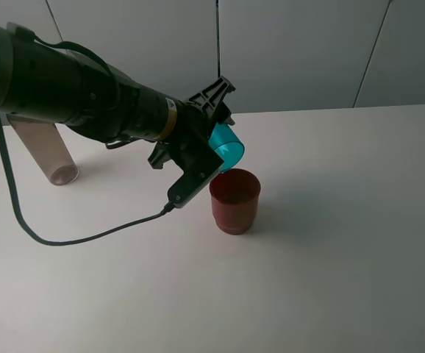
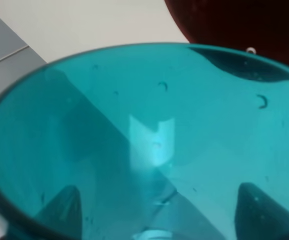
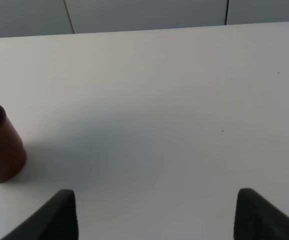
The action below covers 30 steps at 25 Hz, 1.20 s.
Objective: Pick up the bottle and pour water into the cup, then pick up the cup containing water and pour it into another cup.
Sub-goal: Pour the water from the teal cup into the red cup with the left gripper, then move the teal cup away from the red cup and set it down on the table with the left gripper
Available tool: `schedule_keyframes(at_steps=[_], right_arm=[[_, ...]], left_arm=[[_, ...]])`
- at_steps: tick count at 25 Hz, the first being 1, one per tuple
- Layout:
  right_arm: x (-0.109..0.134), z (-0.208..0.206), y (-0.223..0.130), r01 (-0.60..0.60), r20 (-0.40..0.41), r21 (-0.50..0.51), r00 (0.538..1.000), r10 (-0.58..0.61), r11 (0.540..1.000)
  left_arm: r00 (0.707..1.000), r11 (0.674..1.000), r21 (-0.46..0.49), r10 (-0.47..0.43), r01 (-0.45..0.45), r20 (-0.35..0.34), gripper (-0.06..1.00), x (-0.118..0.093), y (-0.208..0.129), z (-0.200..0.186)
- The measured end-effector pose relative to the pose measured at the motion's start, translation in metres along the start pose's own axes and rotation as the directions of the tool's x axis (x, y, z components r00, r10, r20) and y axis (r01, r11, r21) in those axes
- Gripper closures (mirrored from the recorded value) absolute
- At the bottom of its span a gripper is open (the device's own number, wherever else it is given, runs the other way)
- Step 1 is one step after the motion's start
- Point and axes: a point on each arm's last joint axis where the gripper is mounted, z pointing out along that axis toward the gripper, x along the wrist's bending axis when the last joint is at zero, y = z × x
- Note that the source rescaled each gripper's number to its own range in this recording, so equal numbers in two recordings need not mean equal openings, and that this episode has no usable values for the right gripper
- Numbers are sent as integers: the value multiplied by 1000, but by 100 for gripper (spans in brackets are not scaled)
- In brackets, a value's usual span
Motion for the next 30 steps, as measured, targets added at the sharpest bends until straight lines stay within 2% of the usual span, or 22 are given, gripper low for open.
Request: schedule_keyframes(at_steps=[7,11,14,17,21,24,28,29,30], right_arm=[[0,0,0,6,0,0,1000,-6,1000],[0,0,0,6,0,0,1000,-6,1000],[0,0,0,6,0,0,1000,-6,1000],[0,0,0,6,0,0,1000,-6,1000],[0,0,0,0,0,0,1000,0,1000],[0,0,0,0,0,0,1000,0,1000],[0,0,0,0,0,0,1000,0,1000],[0,0,0,0,0,0,1000,0,1000],[0,0,0,0,0,0,1000,0,1000]], left_arm=[[1000,1000,-3,8,-8,-1,86,1,2,0],[1000,1000,-3,-27,27,-2,86,1,1,0],[994,994,3,-107,107,-23,86,8,-1,-5],[971,973,7,-229,230,-63,86,20,-7,-12],[912,917,-10,-397,399,-103,86,32,-11,-19],[846,853,-26,-520,521,-119,86,38,-14,-22],[709,721,-79,-692,689,-133,86,47,-16,-27],[664,676,-99,-736,730,-132,86,48,-17,-27],[631,644,-125,-765,755,-132,86,49,-16,-28]])
